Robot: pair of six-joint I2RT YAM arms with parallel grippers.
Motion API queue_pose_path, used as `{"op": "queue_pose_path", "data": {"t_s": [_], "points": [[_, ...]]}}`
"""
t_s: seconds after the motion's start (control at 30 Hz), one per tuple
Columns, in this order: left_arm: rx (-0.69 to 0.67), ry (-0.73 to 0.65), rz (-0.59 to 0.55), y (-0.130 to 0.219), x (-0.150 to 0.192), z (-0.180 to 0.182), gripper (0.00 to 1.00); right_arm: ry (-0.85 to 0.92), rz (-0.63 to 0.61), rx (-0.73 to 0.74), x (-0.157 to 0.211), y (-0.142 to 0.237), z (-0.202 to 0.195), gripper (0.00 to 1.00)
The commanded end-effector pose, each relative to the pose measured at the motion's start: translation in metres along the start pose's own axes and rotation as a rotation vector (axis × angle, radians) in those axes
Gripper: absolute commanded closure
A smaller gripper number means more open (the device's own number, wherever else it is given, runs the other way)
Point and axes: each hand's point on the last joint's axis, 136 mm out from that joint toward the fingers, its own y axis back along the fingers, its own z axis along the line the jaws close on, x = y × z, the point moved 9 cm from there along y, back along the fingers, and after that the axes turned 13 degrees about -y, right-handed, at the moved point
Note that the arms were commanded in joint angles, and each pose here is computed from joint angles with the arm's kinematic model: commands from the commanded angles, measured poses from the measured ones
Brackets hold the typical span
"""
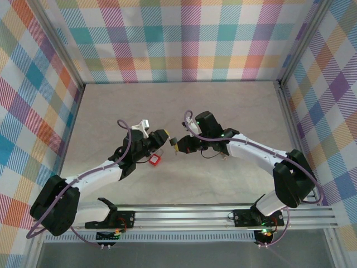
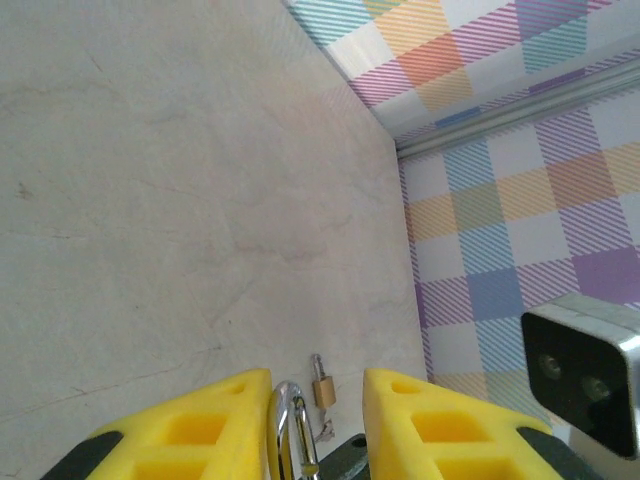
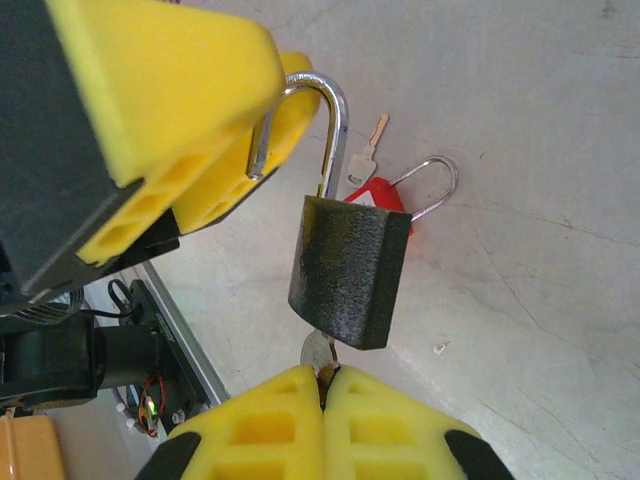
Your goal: Lock with the key
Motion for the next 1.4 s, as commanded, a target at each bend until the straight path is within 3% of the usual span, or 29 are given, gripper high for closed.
{"op": "queue_pose_path", "data": {"t_s": [0.0,0.57,0.8,1.37], "points": [[-0.001,-0.036,-0.018,0.0041,-0.0028,-0.0043,0.71,0.027,-0.011,-0.056,-0.0028,0.0023,0.008,1.0],[0.009,-0.04,-0.002,0.0031,0.0001,-0.0032,0.79,0.035,-0.018,-0.07,-0.0026,0.0045,0.012,1.0],[0.014,-0.04,0.008,0.0022,0.0013,-0.003,0.76,0.039,-0.029,-0.075,-0.0038,0.0063,0.0141,1.0],[0.003,-0.064,0.004,0.0063,-0.0027,-0.0064,1.0,0.041,-0.022,-0.069,-0.0034,0.0043,0.0126,1.0]]}}
